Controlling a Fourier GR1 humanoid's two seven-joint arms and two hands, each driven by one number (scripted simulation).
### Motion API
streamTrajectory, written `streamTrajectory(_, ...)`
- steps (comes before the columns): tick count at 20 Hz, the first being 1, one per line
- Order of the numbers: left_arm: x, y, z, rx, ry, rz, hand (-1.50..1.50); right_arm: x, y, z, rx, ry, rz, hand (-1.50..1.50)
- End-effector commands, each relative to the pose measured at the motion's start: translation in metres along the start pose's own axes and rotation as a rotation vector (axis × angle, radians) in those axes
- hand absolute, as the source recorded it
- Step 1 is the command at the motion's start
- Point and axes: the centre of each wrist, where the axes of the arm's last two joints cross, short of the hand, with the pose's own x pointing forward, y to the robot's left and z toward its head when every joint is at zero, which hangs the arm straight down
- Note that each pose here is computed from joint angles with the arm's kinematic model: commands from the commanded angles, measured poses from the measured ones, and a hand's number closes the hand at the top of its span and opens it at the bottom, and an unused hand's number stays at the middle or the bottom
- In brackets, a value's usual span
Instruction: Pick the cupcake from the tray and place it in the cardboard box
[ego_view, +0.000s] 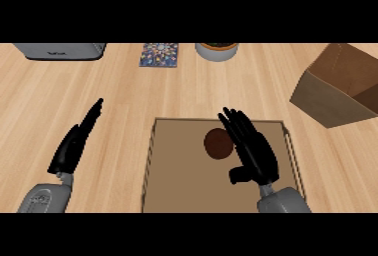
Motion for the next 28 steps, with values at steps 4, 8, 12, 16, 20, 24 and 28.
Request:
streamTrajectory(4, -0.013, 0.013, -0.004, 0.017, 0.019, 0.010, 0.00, 0.005, 0.024, -0.005, 0.037, 0.007, -0.042, -1.50)
streamTrajectory(8, -0.009, 0.002, -0.002, -0.002, 0.001, -0.002, 0.00, 0.003, 0.032, -0.009, 0.057, 0.004, -0.046, -1.50)
streamTrajectory(12, -0.008, 0.013, -0.010, 0.000, -0.005, -0.008, 0.00, -0.001, 0.035, -0.014, -0.036, -0.034, 0.087, 1.50)
streamTrajectory(16, 0.016, -0.010, -0.004, 0.007, 0.000, -0.006, 0.00, -0.003, 0.045, -0.007, -0.123, -0.070, 0.118, 1.50)
streamTrajectory(20, -0.016, -0.005, 0.010, -0.006, 0.003, 0.000, 0.00, 0.007, 0.040, -0.017, -0.222, -0.076, 0.109, 1.50)
streamTrajectory(24, 0.004, -0.002, 0.004, 0.003, -0.001, 0.012, 0.00, -0.009, 0.029, -0.015, -0.298, -0.052, 0.121, 1.50)
streamTrajectory(28, 0.000, -0.006, -0.004, -0.016, 0.009, 0.000, 0.00, -0.034, 0.000, -0.063, -0.143, 0.340, 0.188, 1.50)
